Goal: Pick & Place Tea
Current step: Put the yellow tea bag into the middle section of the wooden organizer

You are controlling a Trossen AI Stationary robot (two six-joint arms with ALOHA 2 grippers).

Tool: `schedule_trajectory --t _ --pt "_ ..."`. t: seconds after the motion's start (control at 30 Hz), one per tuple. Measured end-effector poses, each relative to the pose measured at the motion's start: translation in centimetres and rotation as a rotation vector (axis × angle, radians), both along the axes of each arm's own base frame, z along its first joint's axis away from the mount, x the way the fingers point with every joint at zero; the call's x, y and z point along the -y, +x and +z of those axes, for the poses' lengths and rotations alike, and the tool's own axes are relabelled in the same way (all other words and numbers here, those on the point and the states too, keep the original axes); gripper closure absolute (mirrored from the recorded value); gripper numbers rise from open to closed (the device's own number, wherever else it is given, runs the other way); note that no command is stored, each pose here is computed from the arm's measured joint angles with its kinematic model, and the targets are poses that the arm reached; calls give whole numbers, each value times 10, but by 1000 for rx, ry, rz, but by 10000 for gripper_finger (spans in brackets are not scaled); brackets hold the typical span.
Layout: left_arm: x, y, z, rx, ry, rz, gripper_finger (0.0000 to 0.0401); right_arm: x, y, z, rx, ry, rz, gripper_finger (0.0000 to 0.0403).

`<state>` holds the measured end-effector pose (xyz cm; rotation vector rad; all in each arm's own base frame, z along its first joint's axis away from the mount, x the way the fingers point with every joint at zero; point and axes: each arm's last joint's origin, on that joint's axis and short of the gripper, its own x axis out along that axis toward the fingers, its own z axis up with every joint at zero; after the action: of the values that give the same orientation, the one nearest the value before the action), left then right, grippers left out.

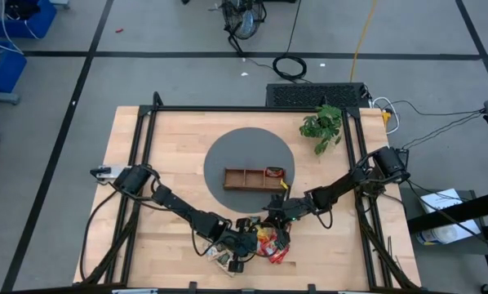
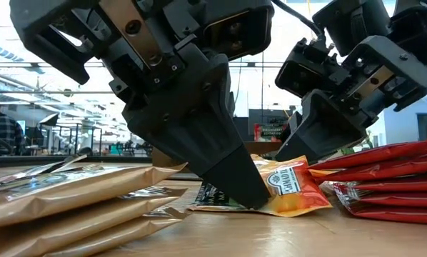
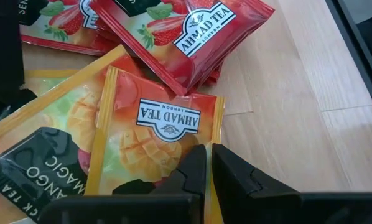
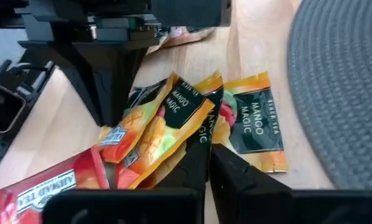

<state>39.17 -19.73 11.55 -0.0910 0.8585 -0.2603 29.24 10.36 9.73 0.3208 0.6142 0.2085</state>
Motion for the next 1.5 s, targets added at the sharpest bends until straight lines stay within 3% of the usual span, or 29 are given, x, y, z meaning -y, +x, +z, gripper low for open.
schedule_trajectory --t 0.3,0.77,0.9,1.1,1.27,1.5 --pt "1 0 0 1 2 -7 366 2 -1 23 98 -73 5 402" --pt "14 -15 32 42 38 -94 366 14 -16 71 195 -335 -113 403" --pt "20 -25 44 45 65 -142 366 19 -14 76 239 -463 -177 403" --pt "37 -47 68 113 189 -172 366 32 -8 83 299 -585 -284 403" --pt "49 -59 68 123 269 -150 366 44 -2 91 382 -579 -339 403" --pt "54 -66 67 116 288 -136 366 72 -11 76 375 -531 -433 403"
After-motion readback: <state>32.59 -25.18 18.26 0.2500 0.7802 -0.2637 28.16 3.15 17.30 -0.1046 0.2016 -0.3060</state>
